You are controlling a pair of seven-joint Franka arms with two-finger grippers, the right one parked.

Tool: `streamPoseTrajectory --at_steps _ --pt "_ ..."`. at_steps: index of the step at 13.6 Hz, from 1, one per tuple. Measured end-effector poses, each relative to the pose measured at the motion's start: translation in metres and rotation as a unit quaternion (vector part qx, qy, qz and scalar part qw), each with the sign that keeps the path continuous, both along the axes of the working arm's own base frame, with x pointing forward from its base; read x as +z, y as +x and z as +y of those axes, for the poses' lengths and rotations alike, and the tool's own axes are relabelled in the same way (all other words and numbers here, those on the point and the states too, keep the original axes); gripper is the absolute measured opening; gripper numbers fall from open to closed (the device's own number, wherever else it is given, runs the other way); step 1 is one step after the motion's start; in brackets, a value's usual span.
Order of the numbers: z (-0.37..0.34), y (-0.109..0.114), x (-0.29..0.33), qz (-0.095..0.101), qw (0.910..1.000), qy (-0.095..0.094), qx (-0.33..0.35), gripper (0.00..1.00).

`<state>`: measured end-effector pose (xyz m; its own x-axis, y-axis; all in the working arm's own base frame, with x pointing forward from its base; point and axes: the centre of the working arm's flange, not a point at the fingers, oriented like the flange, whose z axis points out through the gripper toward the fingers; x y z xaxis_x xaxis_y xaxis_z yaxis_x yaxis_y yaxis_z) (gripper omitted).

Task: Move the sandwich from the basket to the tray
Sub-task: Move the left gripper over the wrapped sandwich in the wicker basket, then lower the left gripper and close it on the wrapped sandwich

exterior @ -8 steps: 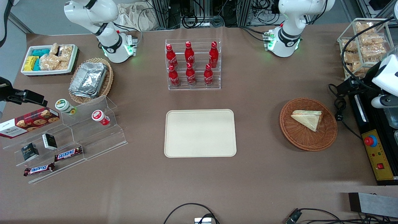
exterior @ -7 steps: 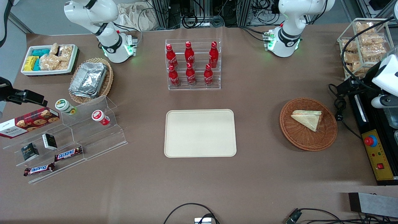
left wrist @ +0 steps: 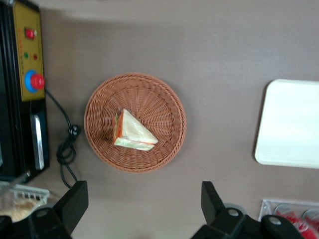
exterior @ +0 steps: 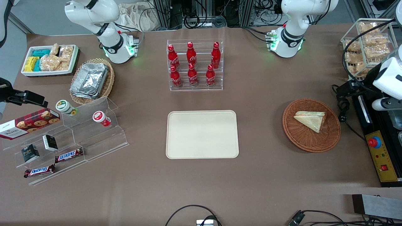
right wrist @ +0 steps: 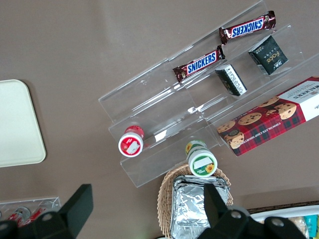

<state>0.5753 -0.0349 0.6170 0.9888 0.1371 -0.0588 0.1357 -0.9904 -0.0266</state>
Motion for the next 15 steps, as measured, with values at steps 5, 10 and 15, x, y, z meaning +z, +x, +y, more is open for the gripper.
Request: streamPoseTrajectory --at_steps 5,10,15 --pt "0.006 0.005 -0.046 0.045 0.9947 0.011 0.092 1.0" --pt "0.04 -0.001 -0.117 0.06 0.9819 0.004 0.18 1.0" --pt "0.044 -0.035 -0.175 0.045 0.967 -0.004 0.251 1.0"
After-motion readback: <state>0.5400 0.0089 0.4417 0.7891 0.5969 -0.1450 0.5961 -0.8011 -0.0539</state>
